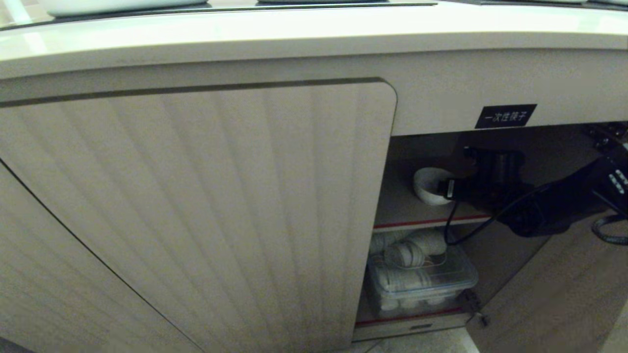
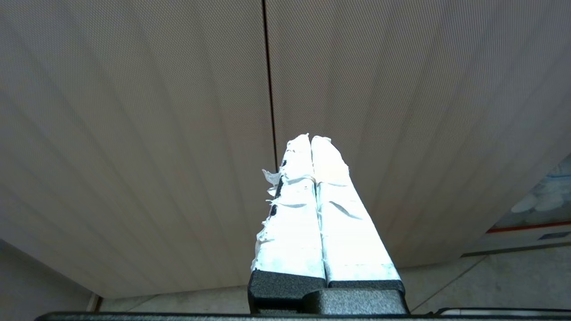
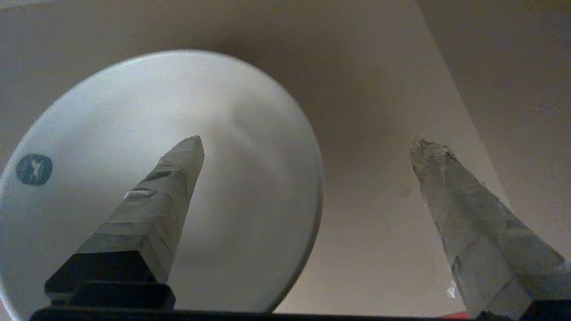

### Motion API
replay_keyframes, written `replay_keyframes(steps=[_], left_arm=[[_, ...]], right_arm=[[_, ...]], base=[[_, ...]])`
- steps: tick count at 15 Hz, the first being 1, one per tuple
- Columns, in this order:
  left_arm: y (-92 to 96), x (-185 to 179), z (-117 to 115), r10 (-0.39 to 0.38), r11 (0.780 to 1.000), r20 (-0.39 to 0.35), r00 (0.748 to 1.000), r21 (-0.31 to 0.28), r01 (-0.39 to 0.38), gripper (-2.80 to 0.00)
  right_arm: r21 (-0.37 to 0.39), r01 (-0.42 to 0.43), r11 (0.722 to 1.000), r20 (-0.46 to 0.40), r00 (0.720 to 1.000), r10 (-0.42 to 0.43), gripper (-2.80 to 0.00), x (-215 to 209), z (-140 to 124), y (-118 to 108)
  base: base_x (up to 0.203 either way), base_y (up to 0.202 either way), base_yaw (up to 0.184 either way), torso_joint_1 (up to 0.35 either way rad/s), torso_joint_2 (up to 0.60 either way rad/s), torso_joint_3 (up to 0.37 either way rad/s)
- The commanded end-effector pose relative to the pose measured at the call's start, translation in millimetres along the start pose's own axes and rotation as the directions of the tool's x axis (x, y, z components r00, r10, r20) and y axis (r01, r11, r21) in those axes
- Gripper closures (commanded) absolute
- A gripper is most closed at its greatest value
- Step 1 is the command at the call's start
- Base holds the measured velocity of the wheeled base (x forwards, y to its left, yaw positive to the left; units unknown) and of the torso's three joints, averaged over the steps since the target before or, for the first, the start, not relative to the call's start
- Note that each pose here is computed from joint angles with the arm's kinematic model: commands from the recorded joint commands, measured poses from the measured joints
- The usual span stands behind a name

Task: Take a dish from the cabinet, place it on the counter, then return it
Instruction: Take the bowl from the cabinet

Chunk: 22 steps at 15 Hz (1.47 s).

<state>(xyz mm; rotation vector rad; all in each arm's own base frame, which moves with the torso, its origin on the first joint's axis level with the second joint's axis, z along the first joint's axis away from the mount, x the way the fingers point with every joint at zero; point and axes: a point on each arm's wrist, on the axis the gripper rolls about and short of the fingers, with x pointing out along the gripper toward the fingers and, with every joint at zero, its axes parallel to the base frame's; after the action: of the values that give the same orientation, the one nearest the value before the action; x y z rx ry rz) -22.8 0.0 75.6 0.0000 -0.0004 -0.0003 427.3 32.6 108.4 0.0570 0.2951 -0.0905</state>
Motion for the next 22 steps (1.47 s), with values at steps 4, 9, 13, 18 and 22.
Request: replay_keyframes(steps=[4,9,13,18,22], left_arm=[[0.0,0.0,-0.1,0.0,1.0,0.0,1.0,0.0,0.0,0.0],[0.0,0.0,-0.1,0.0,1.0,0.0,1.0,0.0,0.0,0.0],[0.0,-0.1,0.3,0.0,1.0,0.001,1.0,0.0,0.0,0.0],[0.0,0.0,0.2,0.0,1.0,0.001,1.0,0.0,0.0,0.0],[0.0,0.0,0.1,0.0,1.0,0.0,1.0,0.0,0.0,0.0]], right_arm=[[0.001,0.001,1.0,-0.014,1.0,-0.001,-2.8,-2.4,3.4,-0.1],[0.023,0.006,1.0,-0.034,0.999,-0.005,-2.8,0.0,9.8,0.3],[0.055,0.01,0.998,-0.046,0.999,-0.007,-2.8,3.0,15.4,1.2],[0.084,0.018,0.996,-0.091,0.996,-0.01,-2.8,6.3,12.7,2.0],[0.142,0.032,0.989,-0.113,0.993,-0.015,-2.8,11.7,20.9,3.1]], base=[[0.0,0.0,0.0,0.0,0.0,0.0],[0.0,0.0,0.0,0.0,0.0,0.0],[0.0,0.0,0.0,0.0,0.0,0.0],[0.0,0.0,0.0,0.0,0.0,0.0],[0.0,0.0,0.0,0.0,0.0,0.0]])
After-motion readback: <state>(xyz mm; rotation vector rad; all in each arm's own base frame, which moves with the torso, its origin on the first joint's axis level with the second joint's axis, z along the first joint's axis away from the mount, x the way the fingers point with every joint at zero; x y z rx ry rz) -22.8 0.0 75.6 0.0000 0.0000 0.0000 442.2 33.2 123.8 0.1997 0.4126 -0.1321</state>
